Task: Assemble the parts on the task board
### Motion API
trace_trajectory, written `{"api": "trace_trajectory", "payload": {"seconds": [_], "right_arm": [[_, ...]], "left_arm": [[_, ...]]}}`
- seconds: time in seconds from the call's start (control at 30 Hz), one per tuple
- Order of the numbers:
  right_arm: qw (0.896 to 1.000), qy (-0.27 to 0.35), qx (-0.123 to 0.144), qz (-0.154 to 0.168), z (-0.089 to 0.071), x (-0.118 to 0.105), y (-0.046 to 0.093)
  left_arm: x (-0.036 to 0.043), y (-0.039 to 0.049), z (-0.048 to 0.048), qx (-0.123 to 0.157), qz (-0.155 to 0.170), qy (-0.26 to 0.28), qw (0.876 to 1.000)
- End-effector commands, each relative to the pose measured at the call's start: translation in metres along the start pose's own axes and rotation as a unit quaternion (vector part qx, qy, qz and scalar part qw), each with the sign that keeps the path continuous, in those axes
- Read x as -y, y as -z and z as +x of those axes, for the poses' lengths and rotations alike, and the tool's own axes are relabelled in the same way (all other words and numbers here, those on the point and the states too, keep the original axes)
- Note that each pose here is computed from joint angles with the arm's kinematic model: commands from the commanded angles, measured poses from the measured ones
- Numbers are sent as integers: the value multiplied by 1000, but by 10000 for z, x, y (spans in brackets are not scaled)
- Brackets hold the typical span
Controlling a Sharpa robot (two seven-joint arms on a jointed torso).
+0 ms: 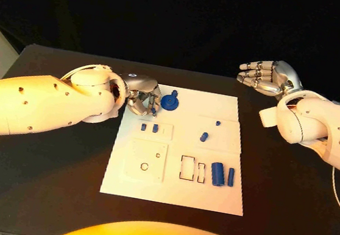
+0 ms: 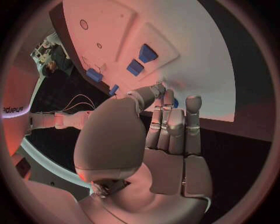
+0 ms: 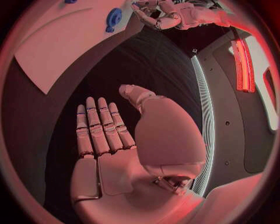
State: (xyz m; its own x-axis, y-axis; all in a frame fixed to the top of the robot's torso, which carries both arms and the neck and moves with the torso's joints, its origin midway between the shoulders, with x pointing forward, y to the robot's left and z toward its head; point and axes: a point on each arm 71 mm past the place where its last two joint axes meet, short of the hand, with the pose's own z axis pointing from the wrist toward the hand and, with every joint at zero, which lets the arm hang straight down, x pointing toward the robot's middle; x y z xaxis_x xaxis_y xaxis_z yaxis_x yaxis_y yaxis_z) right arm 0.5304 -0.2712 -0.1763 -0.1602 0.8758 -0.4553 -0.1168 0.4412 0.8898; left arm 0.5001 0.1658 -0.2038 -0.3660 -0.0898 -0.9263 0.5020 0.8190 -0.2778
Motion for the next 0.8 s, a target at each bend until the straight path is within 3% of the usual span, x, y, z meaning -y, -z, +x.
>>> {"api": "trace_trajectory", "payload": {"seconds": [0.03,0.8], "right_arm": [[1000,-1,-8,-6,14,-10,-1],[1000,-1,-8,-7,18,-10,-5]], "left_arm": [[20,-5,14,-10,2,3,1000],[49,-8,50,-22,2,5,1000]]}}
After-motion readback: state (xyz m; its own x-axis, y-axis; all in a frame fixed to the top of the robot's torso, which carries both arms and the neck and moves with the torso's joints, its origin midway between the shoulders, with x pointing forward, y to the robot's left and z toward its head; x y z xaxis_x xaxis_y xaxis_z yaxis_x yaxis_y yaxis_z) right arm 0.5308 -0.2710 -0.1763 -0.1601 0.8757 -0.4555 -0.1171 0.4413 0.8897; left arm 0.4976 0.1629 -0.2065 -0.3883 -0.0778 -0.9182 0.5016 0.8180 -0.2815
